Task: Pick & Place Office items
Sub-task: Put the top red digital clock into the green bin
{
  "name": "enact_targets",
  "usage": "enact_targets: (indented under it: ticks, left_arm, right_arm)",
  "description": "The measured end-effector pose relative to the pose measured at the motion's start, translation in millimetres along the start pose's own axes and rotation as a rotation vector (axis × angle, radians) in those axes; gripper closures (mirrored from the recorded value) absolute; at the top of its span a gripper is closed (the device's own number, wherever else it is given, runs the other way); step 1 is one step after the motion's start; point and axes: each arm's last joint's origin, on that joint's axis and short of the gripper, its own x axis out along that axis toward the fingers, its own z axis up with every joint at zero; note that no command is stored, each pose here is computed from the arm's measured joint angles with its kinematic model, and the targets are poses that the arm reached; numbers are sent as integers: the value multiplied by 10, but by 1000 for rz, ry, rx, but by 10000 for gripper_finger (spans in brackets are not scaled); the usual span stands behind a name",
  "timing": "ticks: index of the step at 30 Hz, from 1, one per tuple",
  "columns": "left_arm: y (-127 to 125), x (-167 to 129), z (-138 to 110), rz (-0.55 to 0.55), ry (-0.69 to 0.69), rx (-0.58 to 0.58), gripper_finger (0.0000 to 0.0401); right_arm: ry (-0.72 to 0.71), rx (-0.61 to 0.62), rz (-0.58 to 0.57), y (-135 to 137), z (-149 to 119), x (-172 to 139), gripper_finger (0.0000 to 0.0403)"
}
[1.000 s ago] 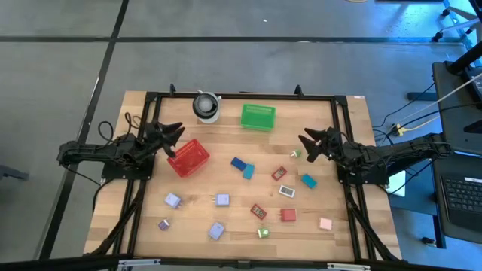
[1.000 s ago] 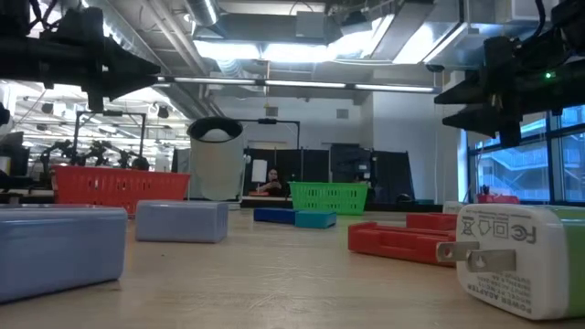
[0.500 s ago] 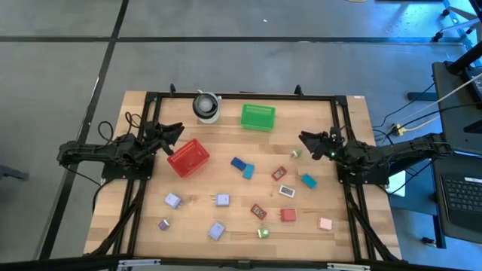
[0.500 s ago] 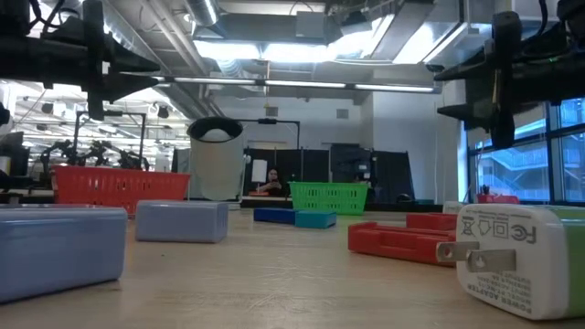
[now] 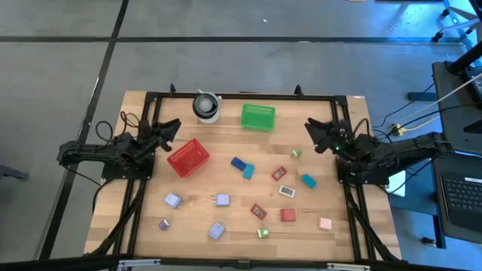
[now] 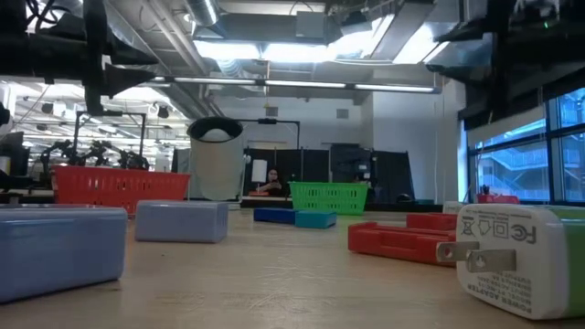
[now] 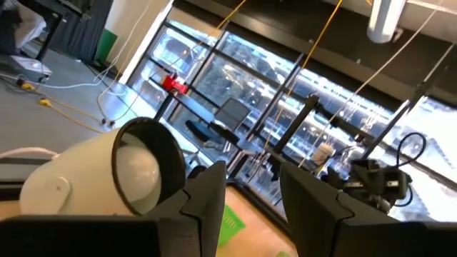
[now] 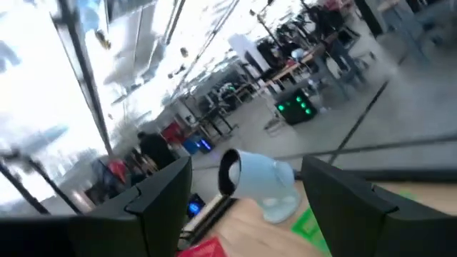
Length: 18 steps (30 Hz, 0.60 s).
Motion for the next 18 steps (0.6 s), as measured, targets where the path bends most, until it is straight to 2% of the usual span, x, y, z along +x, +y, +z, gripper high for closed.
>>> enact_targets:
  ticks: [4,8,13,18]
  left_arm:
    - [2,0,-3,3,2,3,271]
    - [2,0,-3,3,2,2,263]
    - [-3,0,8,-1,-7,-6,242]
    - [-5,0,11,-2,-11,-9,220]
  right_arm:
    - [120,-205,-14,177,113,102,135]
    - [402,-401,20,297,119,190,135]
    - [708,-534,128,382,44,303,135]
    - [920,-606,288,351,-166,419,135]
